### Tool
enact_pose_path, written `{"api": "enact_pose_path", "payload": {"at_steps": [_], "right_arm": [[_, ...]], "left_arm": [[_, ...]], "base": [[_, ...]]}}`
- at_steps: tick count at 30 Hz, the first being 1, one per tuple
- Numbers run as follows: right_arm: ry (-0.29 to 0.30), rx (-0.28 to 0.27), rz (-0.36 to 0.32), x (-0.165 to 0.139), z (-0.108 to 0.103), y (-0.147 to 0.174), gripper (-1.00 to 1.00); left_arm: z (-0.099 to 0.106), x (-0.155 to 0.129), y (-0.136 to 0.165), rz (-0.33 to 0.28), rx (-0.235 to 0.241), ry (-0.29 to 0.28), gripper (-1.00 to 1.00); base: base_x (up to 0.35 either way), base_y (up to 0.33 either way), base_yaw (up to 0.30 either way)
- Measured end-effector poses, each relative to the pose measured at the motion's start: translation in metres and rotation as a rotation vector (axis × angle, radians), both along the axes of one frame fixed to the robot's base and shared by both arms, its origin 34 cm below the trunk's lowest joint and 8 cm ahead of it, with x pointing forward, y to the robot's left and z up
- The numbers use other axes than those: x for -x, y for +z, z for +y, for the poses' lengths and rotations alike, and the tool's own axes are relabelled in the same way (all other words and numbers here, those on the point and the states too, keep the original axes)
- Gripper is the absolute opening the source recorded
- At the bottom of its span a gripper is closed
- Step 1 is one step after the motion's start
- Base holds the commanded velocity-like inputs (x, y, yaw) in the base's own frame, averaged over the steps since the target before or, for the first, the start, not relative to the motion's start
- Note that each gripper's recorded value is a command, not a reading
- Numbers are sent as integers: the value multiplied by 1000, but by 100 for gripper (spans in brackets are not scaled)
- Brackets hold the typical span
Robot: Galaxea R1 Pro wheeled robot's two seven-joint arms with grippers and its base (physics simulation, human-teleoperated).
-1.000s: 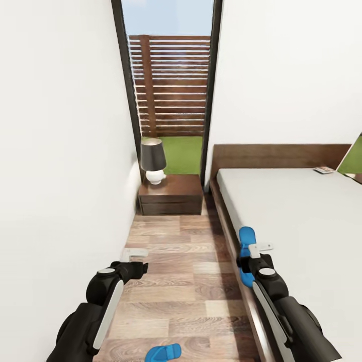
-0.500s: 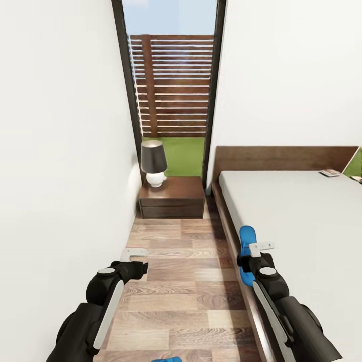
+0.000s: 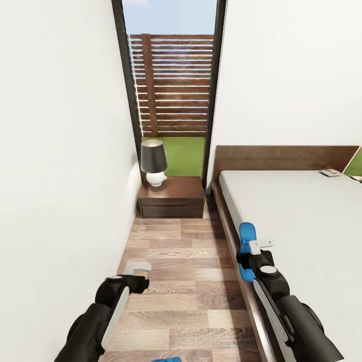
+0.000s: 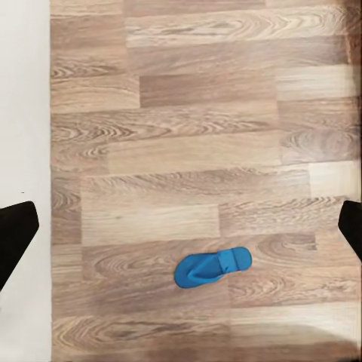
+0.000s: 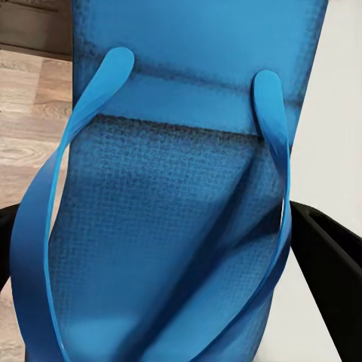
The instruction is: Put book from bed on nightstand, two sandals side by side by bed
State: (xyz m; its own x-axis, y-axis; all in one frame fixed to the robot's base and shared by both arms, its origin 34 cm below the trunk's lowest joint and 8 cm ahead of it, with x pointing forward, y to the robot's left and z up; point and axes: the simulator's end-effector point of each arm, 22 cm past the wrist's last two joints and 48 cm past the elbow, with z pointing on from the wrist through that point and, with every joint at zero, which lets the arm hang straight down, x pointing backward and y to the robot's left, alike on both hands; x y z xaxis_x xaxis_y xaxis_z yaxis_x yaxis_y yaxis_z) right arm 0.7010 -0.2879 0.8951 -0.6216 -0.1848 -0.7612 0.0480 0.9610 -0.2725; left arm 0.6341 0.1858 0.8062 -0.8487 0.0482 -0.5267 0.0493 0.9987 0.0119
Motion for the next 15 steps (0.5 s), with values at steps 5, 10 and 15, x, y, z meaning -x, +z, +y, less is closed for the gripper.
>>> {"api": "enact_pose_path", "payload": {"at_steps": [5,10,15], "right_arm": [[0,1,-2,-1,0,-5,-100],[-4,4,-3,-2,-1,-11,-100],[-6,7,-3,-3,-2,-17,-100]], "left_arm": [[4,5,-51,137,-33,-10,100],[11,-6,-58,151,-29,13,100],[11,-16,-54,125,-21,20,100]], "base": [[0,0,0],[0,0,0],[0,0,0]]}}
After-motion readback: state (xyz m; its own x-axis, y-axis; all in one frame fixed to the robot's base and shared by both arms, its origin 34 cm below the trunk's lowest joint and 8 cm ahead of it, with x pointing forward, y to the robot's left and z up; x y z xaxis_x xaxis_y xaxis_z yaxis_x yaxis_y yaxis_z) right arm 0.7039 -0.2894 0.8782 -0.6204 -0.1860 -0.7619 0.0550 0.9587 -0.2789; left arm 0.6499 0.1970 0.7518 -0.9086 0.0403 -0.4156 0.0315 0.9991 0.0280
